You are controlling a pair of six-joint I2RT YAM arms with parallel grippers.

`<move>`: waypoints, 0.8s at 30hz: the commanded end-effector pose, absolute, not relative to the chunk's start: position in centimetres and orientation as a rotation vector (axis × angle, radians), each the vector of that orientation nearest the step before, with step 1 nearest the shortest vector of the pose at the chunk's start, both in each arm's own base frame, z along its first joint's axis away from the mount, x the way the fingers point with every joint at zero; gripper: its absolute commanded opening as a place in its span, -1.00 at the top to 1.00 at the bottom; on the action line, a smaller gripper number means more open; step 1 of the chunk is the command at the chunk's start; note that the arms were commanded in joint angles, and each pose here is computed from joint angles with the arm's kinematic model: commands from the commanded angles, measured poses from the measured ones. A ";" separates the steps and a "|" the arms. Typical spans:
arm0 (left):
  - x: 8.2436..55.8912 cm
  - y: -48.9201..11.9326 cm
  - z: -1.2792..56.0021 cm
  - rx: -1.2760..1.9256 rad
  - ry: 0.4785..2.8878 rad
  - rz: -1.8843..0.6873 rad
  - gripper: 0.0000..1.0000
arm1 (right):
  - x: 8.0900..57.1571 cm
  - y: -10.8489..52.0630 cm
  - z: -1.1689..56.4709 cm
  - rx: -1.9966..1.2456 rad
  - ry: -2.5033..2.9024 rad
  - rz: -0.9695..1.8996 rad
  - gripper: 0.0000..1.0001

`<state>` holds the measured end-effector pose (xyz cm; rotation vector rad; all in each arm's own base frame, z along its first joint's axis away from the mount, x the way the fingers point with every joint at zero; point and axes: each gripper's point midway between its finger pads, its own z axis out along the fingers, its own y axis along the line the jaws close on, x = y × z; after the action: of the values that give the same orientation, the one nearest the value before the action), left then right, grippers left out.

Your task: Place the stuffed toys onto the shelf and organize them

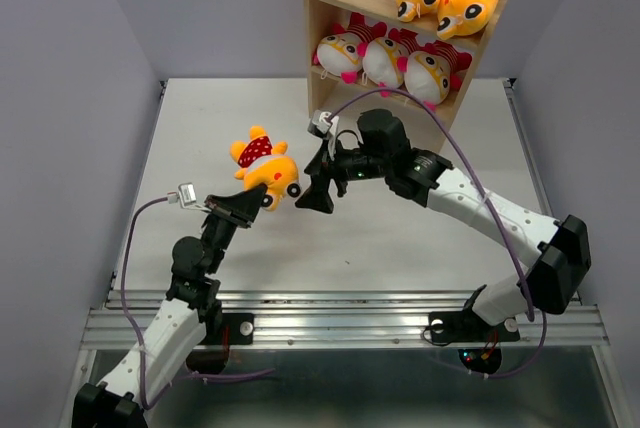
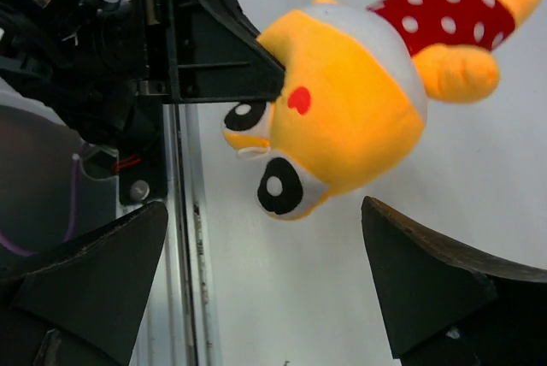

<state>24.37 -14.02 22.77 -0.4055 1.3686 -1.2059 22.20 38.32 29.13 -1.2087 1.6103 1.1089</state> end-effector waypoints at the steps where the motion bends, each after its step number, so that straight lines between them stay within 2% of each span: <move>1: 23.6 -13.0 25.6 -0.372 1.215 -1.202 1.00 | 22.9 39.5 31.9 -0.965 1.719 1.290 -1.00; 12: 23.1 -13.3 26.2 -0.346 1.198 -1.224 1.00 | 23.9 41.6 34.8 -0.767 1.731 1.509 -0.86; 24: 22.7 -13.5 26.9 -0.328 1.178 -1.255 1.00 | 26.0 43.9 32.2 -0.677 1.845 1.562 -0.43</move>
<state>23.86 -13.25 25.14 -0.3937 1.2609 -1.2117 25.50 42.87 29.29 -0.6867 1.9281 1.5054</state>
